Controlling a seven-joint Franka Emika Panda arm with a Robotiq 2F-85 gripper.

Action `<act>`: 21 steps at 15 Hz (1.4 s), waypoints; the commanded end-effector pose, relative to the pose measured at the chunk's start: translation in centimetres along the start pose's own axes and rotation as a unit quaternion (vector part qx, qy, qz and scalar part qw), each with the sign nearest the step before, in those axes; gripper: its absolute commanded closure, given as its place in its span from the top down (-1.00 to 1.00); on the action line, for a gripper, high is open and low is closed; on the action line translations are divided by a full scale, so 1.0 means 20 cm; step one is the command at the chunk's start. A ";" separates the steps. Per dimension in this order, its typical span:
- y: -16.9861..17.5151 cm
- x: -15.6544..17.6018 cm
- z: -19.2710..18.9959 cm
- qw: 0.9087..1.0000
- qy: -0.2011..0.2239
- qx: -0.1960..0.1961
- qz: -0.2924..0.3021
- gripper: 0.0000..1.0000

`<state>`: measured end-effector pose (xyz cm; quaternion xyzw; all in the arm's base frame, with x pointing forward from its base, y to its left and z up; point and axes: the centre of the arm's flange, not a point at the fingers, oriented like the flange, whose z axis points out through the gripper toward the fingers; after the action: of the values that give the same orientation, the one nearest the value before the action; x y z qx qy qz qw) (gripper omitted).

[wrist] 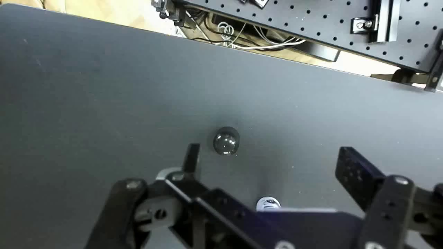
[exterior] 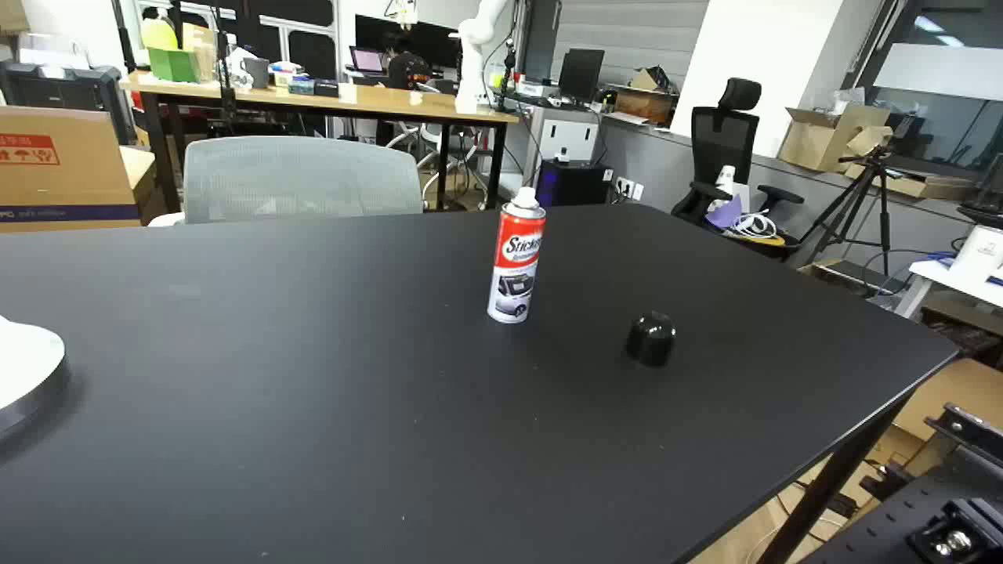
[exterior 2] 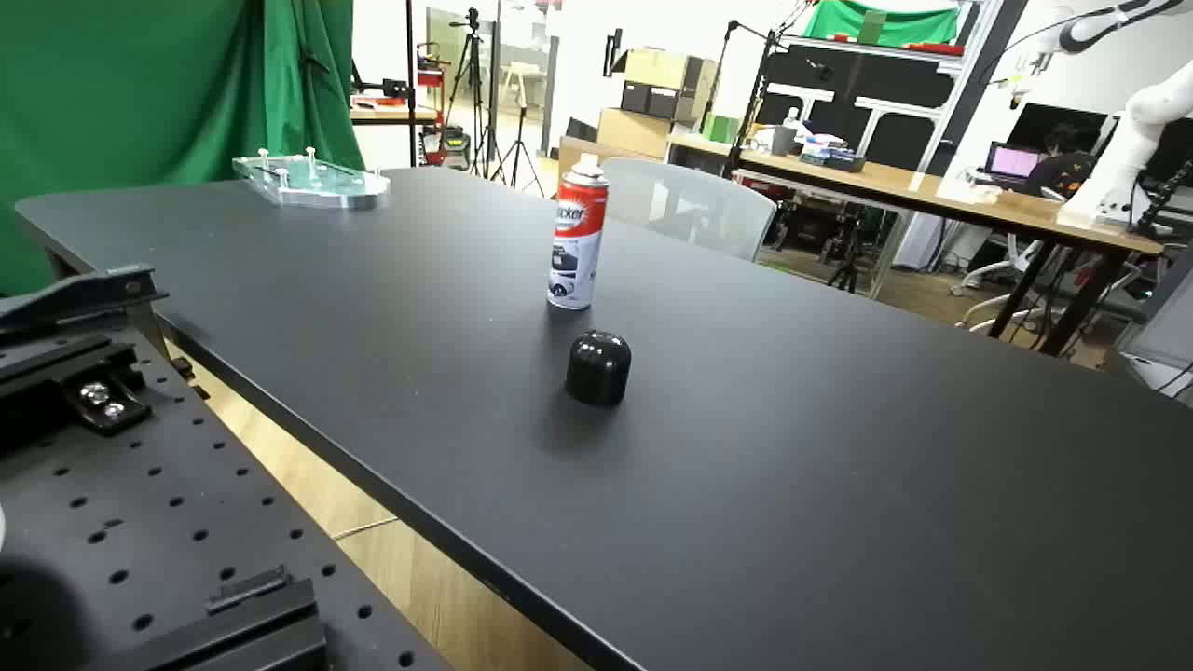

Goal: Put the black lid on the can

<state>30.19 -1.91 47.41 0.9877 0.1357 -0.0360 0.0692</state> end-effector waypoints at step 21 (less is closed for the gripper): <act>0.20 0.24 0.40 0.988 0.083 0.020 -0.127 1.00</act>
<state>33.50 -4.26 42.42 0.9748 0.2120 0.0379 0.0573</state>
